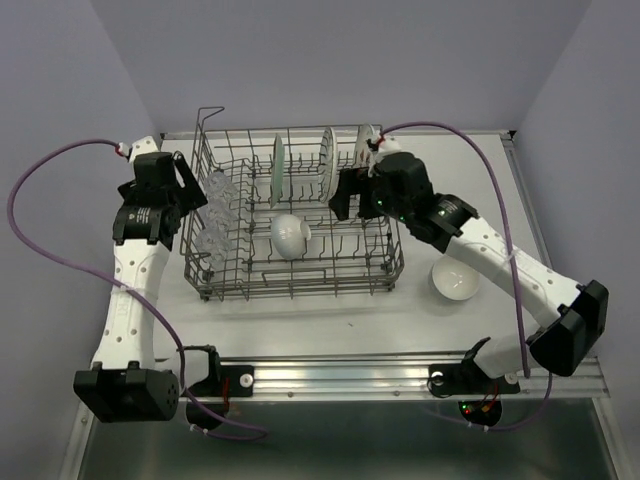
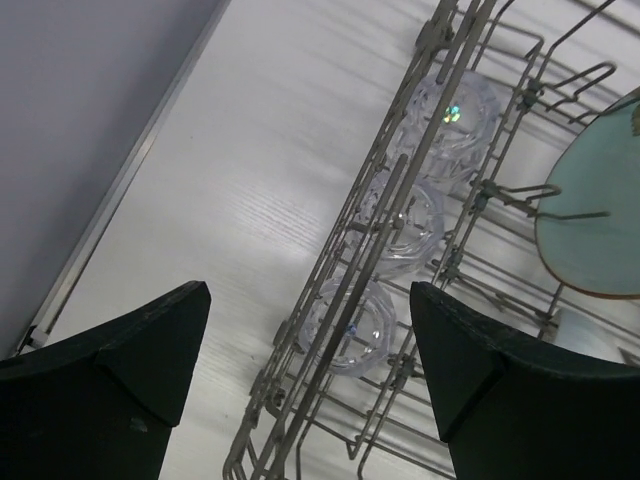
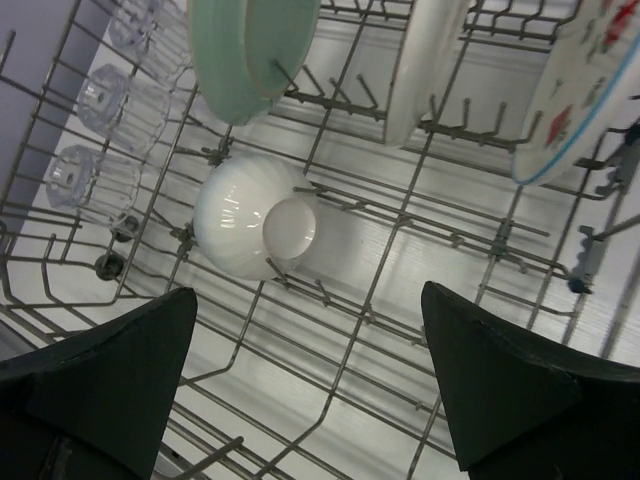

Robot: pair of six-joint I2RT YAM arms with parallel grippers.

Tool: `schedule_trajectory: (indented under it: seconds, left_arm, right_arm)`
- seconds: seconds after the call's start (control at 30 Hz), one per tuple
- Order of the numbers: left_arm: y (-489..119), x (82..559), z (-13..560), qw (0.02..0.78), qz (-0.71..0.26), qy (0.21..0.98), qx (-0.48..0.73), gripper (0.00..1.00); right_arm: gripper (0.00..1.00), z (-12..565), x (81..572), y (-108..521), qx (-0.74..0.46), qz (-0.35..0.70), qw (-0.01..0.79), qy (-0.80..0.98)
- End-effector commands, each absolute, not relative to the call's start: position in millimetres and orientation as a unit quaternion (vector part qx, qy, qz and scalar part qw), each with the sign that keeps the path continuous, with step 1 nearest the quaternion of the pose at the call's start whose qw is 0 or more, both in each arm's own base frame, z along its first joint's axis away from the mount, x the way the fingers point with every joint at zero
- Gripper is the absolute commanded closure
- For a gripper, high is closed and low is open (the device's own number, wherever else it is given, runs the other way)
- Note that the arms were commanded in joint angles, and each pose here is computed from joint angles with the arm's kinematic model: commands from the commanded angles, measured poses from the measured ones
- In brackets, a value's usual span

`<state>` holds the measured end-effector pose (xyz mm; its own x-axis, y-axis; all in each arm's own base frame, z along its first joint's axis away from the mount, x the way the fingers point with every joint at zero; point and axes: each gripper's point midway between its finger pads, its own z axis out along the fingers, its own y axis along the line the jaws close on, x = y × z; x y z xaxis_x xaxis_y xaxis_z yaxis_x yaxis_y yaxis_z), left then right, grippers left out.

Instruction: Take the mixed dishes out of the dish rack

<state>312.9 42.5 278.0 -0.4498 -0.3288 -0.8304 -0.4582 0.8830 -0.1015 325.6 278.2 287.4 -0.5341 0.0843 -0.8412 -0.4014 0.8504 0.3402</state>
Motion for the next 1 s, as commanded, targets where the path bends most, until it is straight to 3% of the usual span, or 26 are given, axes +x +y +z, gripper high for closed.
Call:
schedule_trajectory:
  seconds: [0.0, 0.23, 0.4, 0.6, 0.8, 0.97]
  left_arm:
    - [45.5, 330.8, 255.6, 0.462, 0.052, 0.863, -0.196, 0.12]
    - [37.1, 342.1, 244.4, 0.468, 0.029, 0.870, -0.153, 0.29]
    - [36.8, 341.0, 239.0, 0.467, 0.030, 0.871, -0.148, 0.61]
    - [40.6, 338.2, 241.2, 0.477, 0.040, 0.866, -0.145, 0.66]
    - [41.6, 337.6, 241.9, 0.482, 0.045, 0.864, -0.137, 0.81]
    - [44.0, 338.3, 238.8, 0.479, 0.052, 0.866, -0.138, 0.86]
  right_arm:
    - [0.00, 297.7, 333.2, 311.4, -0.091, 0.232, 0.513, 0.821]
    - [0.00, 263.6, 330.8, 356.2, -0.117, 0.204, 0.495, 0.837]
    - [0.00, 237.2, 329.7, 389.2, -0.147, 0.184, 0.482, 0.844]
    - [0.00, 222.5, 332.7, 416.2, -0.169, 0.163, 0.475, 0.848]
    - [0.00, 198.9, 342.9, 422.2, -0.166, 0.118, 0.467, 0.860]
    - [0.00, 188.7, 342.6, 430.6, -0.165, 0.098, 0.466, 0.863]
